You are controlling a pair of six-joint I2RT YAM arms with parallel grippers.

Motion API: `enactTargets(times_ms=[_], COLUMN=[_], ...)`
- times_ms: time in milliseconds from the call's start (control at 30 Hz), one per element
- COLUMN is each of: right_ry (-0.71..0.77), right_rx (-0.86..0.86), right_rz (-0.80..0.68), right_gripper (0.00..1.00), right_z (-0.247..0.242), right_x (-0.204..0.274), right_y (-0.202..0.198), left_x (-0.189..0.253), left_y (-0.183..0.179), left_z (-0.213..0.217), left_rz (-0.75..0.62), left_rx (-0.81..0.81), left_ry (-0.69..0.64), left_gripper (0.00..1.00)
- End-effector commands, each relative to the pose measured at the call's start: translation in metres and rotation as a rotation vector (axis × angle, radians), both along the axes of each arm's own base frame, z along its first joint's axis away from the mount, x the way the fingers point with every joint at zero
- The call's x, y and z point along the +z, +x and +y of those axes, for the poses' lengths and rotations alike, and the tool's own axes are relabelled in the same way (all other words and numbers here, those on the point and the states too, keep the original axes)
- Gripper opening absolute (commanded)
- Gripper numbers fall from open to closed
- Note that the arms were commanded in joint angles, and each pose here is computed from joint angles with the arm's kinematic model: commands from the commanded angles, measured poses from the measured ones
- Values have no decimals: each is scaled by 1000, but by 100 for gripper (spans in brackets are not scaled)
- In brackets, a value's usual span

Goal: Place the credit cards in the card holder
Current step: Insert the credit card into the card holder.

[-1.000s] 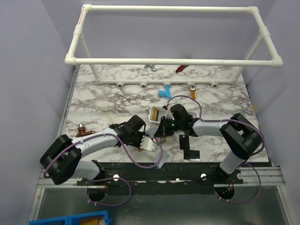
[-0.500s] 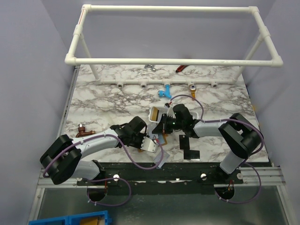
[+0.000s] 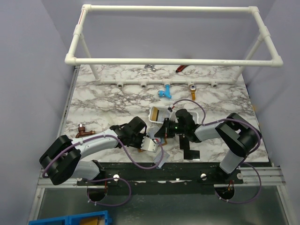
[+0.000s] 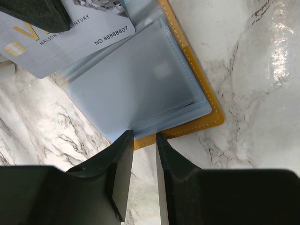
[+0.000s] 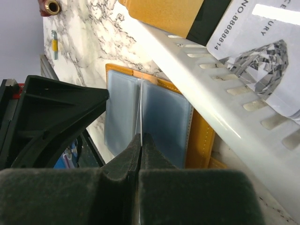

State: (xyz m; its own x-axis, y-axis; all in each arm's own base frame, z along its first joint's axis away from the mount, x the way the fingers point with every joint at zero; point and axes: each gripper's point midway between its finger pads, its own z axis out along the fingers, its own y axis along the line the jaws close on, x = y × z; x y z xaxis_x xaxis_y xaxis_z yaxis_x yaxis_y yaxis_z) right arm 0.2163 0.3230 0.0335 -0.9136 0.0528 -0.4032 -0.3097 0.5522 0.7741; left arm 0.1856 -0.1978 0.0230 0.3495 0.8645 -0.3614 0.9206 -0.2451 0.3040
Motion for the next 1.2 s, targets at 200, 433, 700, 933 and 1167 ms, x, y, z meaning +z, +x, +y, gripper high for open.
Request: enactTargets(times_ms=[200,433,700,933,1167], right_ry=[68,77,94,134,138], right_rx=[6,-20,-34,-19,-5], right_rz=[-19,-41,-43,-34,-17], right_gripper=[1,1,1,1,1], right_z=[1,-4,-3,6,9], right_x=[6,13,14,16,10], right_y=[-4,-5,-3,0,-1], left_x=[-7,3,14,11,-2], left_y=[-9,1,0,-1,-1], left_z=[6,6,4,2,5], left_rz=[27,-19,-17,-38,-60], left_rx=[16,60,83,106,129], left_ry=[39,26,8,3,27], left_gripper=[26,26,25,27,25])
